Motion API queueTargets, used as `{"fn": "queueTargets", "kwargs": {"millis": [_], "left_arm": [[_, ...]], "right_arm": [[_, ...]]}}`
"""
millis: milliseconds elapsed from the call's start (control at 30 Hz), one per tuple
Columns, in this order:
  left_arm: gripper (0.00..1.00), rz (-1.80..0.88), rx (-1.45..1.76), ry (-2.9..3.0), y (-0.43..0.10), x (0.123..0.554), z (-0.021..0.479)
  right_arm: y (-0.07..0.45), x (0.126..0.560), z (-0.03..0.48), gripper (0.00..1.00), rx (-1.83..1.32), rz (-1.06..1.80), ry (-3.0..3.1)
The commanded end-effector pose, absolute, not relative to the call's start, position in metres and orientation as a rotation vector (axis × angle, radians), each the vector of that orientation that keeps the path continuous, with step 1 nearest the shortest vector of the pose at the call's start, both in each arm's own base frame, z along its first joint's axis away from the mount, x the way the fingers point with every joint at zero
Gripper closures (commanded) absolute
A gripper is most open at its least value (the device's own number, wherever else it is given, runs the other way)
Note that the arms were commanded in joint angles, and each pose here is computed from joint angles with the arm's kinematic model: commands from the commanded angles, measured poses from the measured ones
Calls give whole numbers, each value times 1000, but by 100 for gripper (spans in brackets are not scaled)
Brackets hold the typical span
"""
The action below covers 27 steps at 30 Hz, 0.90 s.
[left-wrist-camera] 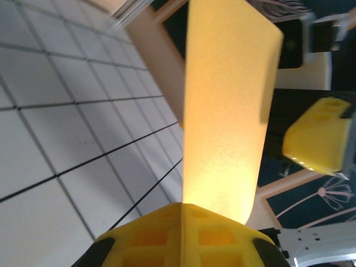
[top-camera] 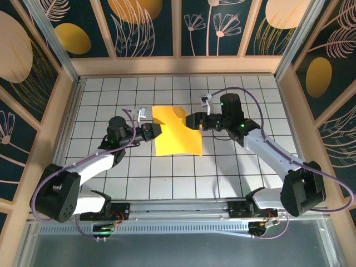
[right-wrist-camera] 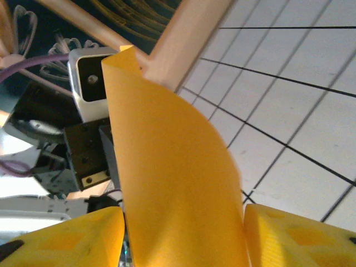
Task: Fold a paper plane with a square sheet of paper (fold left side to right side)
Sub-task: Place a square sheet of paper at the center of the table.
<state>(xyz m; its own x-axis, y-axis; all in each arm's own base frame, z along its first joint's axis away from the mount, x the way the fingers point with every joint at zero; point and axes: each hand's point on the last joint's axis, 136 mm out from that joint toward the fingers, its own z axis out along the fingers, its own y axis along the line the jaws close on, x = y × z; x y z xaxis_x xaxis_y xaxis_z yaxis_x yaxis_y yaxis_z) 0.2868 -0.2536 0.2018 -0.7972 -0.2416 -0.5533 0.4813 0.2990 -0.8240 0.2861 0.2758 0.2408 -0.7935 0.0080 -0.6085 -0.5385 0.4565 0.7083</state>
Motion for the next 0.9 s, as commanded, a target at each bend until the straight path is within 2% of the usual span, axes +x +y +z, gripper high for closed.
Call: {"fn": "queueTargets", "kwargs": {"millis": [0, 133, 300, 733, 867], "left_arm": [[100, -1514, 116, 2154, -253, 290, 156], [100, -1474, 14, 2348, -252, 290, 103], [100, -1327, -65, 2551, -243, 293, 49], [100, -1247, -92, 2596, -238, 294, 37], [86, -1272, -82, 2579, -241, 294, 45]], "right_arm": [[247, 300, 205, 28, -297, 1119, 2287], [235, 304, 174, 28, -209, 1040, 2366], [229, 302, 138, 43, -137, 998, 2457], [250, 288, 57, 93, -131, 941, 2673], [250, 285, 31, 98, -108, 887, 2747]]}}
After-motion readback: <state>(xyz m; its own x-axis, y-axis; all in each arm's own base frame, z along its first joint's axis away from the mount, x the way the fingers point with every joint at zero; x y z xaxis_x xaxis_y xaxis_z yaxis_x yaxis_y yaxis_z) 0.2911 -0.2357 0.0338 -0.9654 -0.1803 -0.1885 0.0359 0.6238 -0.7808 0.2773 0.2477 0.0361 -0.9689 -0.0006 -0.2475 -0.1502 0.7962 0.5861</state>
